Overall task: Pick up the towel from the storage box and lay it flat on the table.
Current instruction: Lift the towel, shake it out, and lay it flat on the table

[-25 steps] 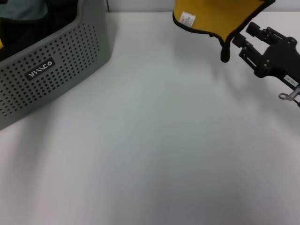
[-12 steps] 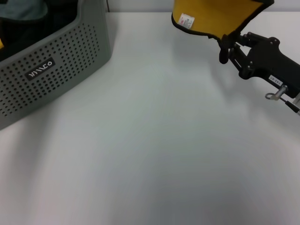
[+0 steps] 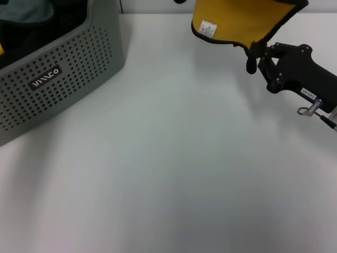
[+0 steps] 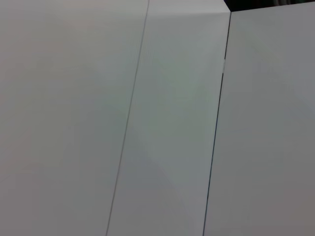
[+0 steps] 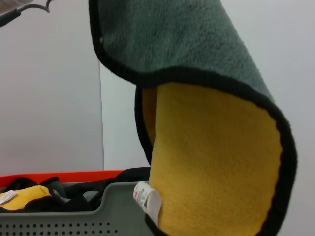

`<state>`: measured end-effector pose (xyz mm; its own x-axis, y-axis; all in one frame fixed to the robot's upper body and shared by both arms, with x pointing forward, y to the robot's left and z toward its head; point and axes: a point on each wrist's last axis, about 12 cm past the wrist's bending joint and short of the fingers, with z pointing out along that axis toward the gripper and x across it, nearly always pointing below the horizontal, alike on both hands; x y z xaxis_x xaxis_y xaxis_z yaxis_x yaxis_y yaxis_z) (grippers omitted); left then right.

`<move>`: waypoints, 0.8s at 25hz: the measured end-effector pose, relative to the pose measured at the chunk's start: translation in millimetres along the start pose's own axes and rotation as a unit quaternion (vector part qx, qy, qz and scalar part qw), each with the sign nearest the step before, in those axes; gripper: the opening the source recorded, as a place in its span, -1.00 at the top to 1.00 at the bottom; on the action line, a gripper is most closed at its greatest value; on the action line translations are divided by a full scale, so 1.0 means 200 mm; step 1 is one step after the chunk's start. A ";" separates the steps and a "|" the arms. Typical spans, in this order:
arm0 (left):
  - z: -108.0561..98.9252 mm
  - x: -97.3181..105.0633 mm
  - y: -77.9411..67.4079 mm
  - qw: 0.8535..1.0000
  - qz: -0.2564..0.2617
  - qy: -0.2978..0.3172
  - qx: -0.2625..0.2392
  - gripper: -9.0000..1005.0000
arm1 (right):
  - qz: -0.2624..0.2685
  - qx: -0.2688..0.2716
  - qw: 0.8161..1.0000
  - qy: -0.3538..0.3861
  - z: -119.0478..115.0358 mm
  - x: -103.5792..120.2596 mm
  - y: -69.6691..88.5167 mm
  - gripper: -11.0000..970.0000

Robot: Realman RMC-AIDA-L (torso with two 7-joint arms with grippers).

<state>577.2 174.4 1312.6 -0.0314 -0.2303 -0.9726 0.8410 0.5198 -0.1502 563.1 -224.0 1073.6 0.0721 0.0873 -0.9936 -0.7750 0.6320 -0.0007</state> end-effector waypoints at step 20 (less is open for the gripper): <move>-0.08 0.19 0.16 0.997 -0.005 0.050 -0.051 0.90 | 0.090 -0.130 0.982 -0.107 -0.19 -0.13 0.12 0.95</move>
<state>594.3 195.7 1267.5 -0.0978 -0.1560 -0.9829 0.7815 0.5994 -0.1729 519.4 -240.4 1095.5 0.0279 0.3563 -0.9339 -0.9195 0.3757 0.1158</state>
